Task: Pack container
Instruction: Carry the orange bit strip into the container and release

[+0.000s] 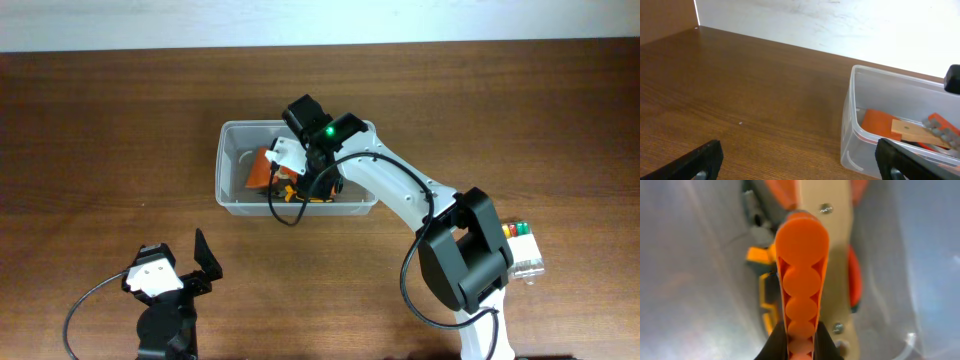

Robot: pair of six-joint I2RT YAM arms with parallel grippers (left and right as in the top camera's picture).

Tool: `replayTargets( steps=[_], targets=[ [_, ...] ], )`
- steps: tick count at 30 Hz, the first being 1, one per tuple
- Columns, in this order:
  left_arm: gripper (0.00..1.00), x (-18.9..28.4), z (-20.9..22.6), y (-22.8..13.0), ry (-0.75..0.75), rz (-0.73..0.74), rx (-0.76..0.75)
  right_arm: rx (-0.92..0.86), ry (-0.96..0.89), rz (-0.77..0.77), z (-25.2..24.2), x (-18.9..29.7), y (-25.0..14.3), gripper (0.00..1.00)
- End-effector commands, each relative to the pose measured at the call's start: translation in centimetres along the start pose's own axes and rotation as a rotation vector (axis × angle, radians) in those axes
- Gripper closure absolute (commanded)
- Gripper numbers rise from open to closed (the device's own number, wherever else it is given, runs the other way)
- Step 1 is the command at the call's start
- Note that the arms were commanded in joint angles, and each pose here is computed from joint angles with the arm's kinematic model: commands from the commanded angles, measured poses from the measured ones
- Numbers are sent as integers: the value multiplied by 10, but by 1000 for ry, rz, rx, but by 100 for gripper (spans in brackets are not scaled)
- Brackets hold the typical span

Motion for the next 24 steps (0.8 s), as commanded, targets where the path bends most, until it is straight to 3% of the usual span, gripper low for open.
replayTargets(
  steps=[1,4,9,18,24],
  targets=[
    [1,0,0,0,0,-3,-9,-33,-113,10,-27,6,-5,86],
    [1,0,0,0,0,-3,-9,-141,-201,8,-54,9,-13,80],
    [1,0,0,0,0,-3,-9,-198,-130,17,-59,10,-32,42],
    [1,0,0,0,0,-3,-9,-164,-29,79,-34,12,-40,26],
    [1,0,0,0,0,-3,-9,-224,-98,0,-41,73,-20,21]
  ],
)
Point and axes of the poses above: each gripper's point midway between its finger pads, its own x axis back along the fingers, its own z axis along the line the jaws close on, y = z × x, the point moved 3 cm from there along x, back along the fingers
